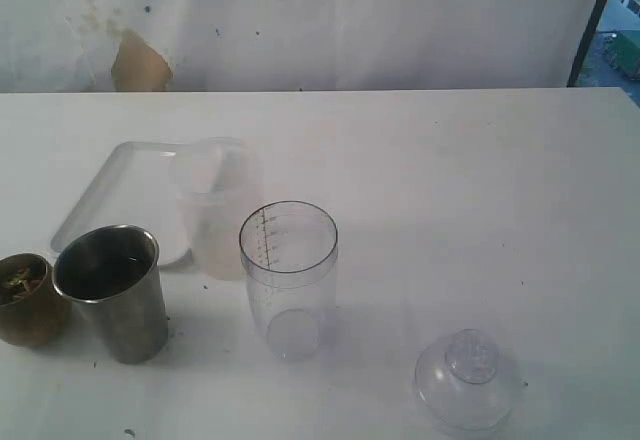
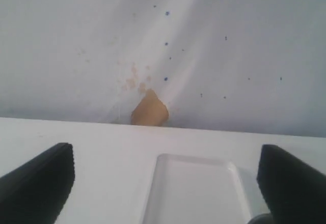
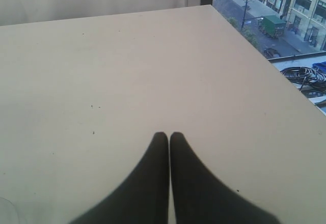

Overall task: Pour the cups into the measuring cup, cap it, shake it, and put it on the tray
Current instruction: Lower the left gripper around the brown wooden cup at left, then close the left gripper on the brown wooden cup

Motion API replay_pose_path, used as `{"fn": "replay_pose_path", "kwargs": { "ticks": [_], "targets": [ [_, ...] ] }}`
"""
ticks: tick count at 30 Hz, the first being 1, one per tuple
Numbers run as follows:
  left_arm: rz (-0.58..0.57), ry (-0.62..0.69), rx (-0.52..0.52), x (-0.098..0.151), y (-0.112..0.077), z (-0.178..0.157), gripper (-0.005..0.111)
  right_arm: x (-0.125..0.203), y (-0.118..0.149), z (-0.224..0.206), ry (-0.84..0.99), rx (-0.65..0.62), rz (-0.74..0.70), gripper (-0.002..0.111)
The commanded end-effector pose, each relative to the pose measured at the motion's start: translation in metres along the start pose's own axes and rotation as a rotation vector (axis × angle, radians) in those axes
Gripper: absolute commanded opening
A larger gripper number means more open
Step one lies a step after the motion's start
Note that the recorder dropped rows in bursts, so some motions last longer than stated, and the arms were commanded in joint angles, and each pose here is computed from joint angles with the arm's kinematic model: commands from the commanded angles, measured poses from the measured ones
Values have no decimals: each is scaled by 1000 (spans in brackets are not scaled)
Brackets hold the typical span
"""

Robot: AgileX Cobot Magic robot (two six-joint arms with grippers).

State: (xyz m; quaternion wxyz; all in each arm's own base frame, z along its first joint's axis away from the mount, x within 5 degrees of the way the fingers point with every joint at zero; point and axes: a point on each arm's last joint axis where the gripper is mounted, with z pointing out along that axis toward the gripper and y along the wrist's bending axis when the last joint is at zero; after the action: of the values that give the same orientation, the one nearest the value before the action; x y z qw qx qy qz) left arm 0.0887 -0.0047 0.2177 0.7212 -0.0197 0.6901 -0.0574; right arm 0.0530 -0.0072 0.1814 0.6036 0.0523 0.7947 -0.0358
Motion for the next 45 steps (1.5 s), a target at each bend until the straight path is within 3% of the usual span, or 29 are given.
{"fn": "replay_pose_path", "kwargs": {
  "ticks": [1,14,27,45],
  "targets": [
    [-10,108,13,12,1,12,105,0,0,0,-9,5,2,1],
    [57,406,88,56,1,46,105,0,0,0,-9,5,2,1],
    [57,578,112,88,5,65,105,0,0,0,-9,5,2,1],
    [26,714,74,115,13,85,105,0,0,0,-9,5,2,1]
  ]
}}
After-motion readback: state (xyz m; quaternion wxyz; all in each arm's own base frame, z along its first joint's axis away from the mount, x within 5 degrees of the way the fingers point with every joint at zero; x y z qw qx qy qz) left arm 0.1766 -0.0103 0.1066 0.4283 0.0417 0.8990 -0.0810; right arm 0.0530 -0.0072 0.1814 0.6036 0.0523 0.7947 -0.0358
